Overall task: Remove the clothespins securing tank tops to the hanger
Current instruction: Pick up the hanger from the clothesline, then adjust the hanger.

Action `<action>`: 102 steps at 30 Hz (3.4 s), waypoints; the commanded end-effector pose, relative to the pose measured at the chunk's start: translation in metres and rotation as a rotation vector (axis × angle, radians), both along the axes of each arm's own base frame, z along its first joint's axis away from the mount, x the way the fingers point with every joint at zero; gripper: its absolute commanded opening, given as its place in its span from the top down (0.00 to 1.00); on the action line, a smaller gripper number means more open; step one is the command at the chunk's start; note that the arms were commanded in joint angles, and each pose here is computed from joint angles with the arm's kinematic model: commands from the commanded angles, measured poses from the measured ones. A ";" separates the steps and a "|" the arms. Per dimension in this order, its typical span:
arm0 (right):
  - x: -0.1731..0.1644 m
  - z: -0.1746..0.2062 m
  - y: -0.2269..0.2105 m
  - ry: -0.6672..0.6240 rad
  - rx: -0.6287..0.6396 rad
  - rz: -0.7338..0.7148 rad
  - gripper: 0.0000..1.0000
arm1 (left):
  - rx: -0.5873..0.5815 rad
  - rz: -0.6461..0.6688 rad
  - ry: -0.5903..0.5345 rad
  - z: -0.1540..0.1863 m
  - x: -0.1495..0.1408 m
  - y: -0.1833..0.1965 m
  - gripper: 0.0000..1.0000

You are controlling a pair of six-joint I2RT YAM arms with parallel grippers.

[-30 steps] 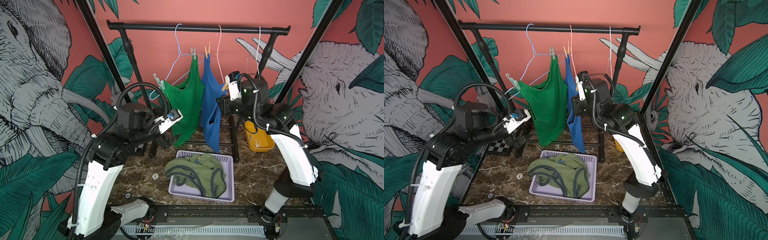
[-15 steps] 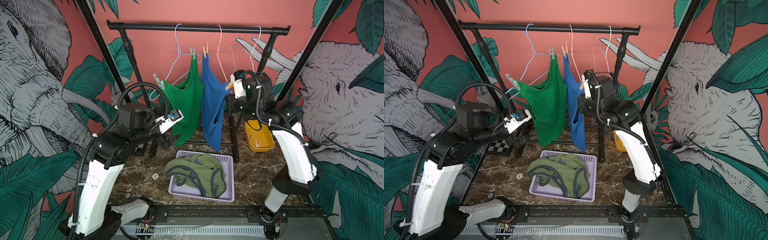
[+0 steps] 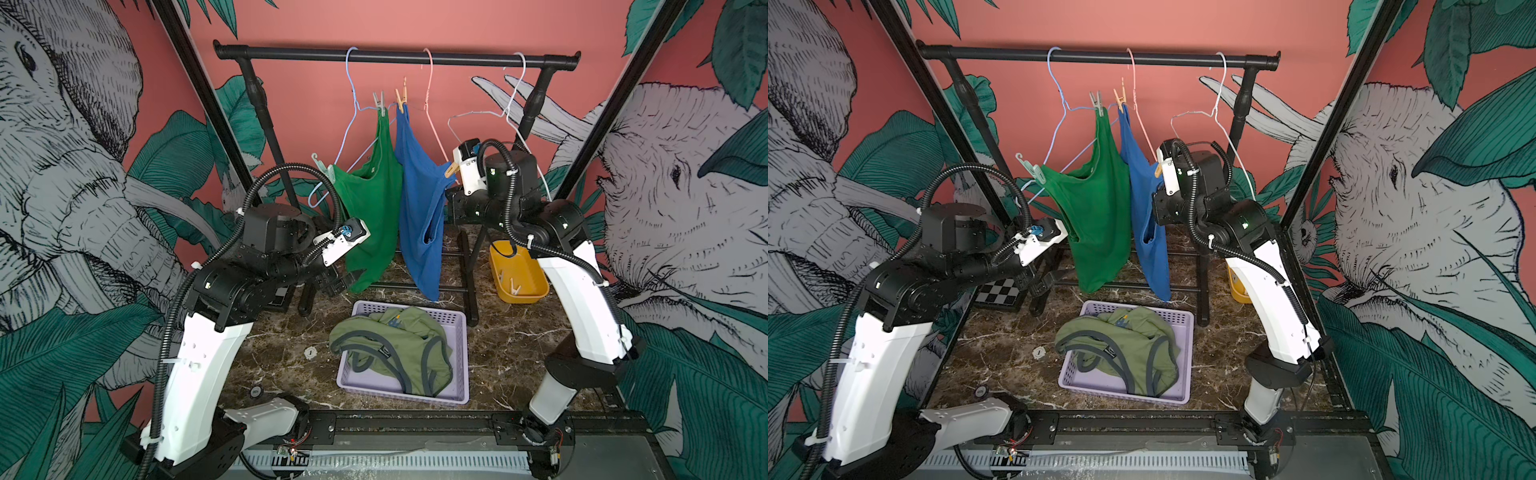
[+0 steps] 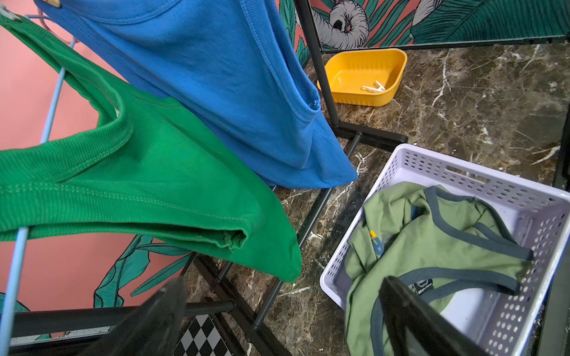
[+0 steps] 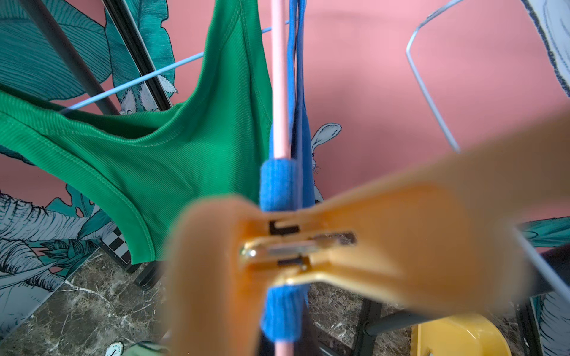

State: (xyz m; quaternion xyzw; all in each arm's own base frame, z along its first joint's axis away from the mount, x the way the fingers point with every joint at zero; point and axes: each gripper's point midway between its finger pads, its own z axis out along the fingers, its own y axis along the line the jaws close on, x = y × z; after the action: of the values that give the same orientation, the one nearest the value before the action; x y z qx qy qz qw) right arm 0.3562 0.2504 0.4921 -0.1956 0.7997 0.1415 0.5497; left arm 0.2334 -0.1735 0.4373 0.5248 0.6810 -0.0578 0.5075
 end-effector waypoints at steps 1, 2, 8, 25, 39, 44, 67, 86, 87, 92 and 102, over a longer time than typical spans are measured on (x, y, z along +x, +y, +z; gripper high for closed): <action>-0.014 0.058 -0.008 -0.182 0.106 0.031 1.00 | 0.000 -0.006 -0.017 0.007 -0.003 0.002 0.01; -0.016 0.062 -0.009 -0.199 0.121 0.032 1.00 | 0.002 -0.006 -0.017 0.007 -0.003 0.002 0.01; -0.028 0.090 -0.021 -0.284 0.178 0.017 1.00 | 0.006 -0.002 -0.023 0.009 -0.003 0.004 0.01; -0.029 0.124 -0.045 -0.395 0.228 -0.088 1.00 | 0.010 -0.020 -0.027 0.010 -0.012 0.006 0.01; -0.030 0.115 -0.072 -0.406 0.134 -0.203 1.00 | 0.014 -0.020 -0.020 0.008 -0.012 0.006 0.01; -0.036 0.112 -0.074 -0.393 0.126 -0.190 1.00 | 0.015 -0.027 -0.025 0.009 -0.012 0.006 0.01; -0.095 0.097 -0.075 -0.292 0.080 0.041 1.00 | 0.056 -0.101 -0.108 0.035 -0.036 0.013 0.01; -0.177 0.123 -0.089 -0.339 0.124 0.276 1.00 | 0.114 -0.138 -0.143 0.044 -0.049 0.020 0.01; -0.182 0.124 -0.089 -0.340 0.128 0.295 1.00 | 0.116 -0.139 -0.142 0.043 -0.050 0.021 0.01; -0.196 0.123 -0.087 -0.327 0.143 0.355 1.00 | 0.108 -0.179 -0.137 0.044 -0.066 0.022 0.01; -0.219 0.103 -0.072 -0.243 0.165 0.506 1.00 | -0.119 -0.297 -0.208 0.098 -0.117 0.016 0.01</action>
State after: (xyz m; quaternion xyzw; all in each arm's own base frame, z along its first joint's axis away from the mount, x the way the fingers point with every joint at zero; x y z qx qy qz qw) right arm 0.1518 0.1723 0.5792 -0.3424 0.6750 0.2779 0.5916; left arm 0.1368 -0.1556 0.5175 0.6001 0.5585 -0.0792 0.5672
